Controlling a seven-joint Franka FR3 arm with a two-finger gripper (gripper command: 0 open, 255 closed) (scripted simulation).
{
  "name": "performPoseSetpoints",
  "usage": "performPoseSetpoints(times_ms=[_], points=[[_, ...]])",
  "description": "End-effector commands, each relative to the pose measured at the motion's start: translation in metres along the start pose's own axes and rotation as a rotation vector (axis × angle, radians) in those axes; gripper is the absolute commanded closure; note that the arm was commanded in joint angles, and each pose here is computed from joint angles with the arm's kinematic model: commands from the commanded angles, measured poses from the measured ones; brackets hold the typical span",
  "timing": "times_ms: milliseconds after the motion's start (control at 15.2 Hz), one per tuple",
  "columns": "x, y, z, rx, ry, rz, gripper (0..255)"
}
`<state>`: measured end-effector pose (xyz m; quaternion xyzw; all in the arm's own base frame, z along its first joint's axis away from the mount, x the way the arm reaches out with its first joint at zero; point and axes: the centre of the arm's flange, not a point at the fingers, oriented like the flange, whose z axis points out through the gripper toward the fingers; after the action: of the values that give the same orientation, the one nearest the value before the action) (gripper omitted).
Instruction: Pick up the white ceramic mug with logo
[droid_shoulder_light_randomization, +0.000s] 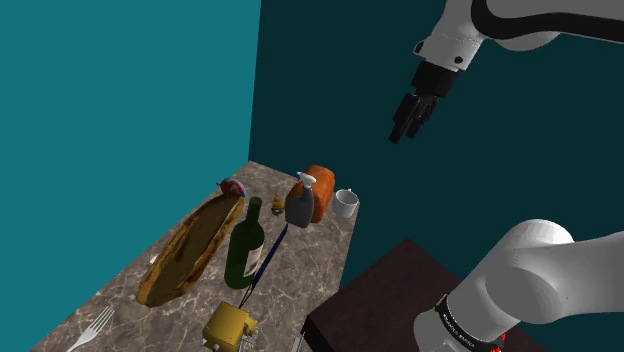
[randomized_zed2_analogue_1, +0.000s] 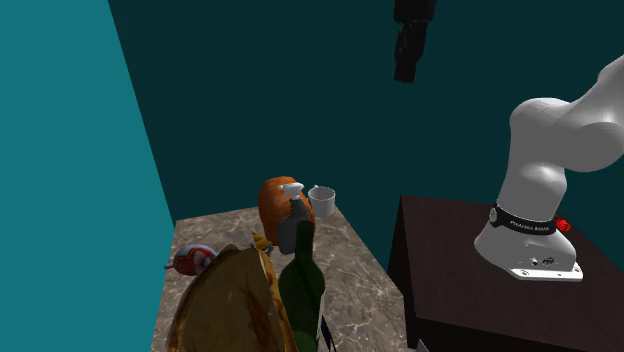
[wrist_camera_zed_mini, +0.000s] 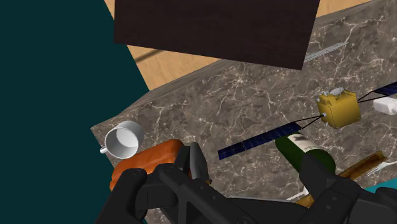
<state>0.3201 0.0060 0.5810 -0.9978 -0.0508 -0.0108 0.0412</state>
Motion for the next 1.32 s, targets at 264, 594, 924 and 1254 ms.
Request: performPoseSetpoints(times_ms=[264, 594, 924, 1254], points=[[0.018, 0.021, 0.044, -0.013, 0.002, 0.001, 0], [0.040, 0.047, 0.099, -0.029, 0.004, 0.003, 0], [0.063, 0.075, 0.153, -0.045, 0.007, 0.004, 0], [0.086, 0.103, 0.207, -0.061, 0.009, 0.006, 0]])
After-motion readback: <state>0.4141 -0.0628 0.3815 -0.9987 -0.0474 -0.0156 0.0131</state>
